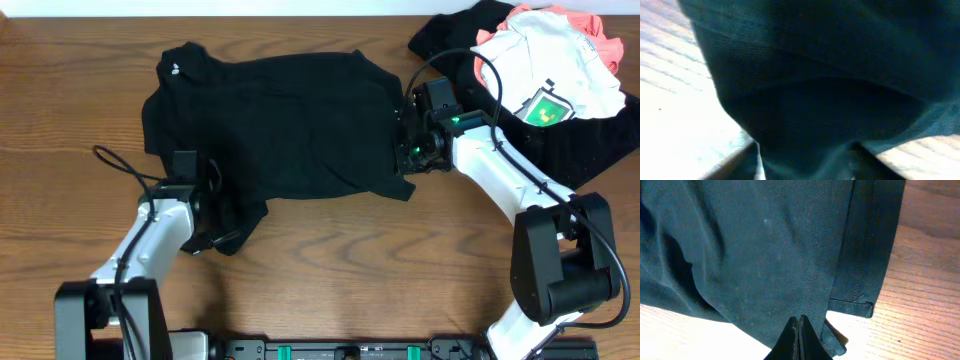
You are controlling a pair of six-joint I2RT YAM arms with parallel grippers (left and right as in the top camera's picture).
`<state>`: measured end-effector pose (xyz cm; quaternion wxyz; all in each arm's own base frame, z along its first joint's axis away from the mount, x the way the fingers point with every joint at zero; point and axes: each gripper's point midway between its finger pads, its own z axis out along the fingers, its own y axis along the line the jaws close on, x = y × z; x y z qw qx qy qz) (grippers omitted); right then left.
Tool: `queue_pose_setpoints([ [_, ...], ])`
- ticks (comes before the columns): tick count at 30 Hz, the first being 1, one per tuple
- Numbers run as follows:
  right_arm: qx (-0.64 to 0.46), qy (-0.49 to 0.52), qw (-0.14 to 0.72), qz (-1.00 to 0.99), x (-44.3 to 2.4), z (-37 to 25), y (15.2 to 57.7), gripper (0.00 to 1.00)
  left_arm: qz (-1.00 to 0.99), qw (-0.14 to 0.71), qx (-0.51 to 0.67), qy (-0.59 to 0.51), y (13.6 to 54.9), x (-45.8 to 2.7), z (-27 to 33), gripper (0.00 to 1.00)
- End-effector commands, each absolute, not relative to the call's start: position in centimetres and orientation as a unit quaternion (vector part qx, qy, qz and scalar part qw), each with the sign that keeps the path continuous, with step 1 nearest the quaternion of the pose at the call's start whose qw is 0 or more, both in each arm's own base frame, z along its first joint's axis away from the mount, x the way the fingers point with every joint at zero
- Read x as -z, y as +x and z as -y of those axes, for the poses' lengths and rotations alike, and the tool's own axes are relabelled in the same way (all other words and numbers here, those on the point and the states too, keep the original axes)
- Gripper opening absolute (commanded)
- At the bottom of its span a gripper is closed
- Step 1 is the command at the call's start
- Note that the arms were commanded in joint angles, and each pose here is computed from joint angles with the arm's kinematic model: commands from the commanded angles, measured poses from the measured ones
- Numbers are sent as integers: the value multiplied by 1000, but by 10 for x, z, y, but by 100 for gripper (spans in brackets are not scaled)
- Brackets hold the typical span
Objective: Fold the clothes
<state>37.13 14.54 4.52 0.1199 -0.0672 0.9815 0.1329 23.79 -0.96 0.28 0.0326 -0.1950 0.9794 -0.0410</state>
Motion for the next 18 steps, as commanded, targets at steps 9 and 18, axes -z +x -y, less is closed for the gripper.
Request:
queue_pose_setpoints([
  [9,-136,-62,118,-982,-45,-144,371,1,-980,6,-23,-200,218,-7,-9,6],
  [18,-125,-61,153,-978,-49,-142,387,1,-966,31,-84,-243,205,-56,-31,6],
])
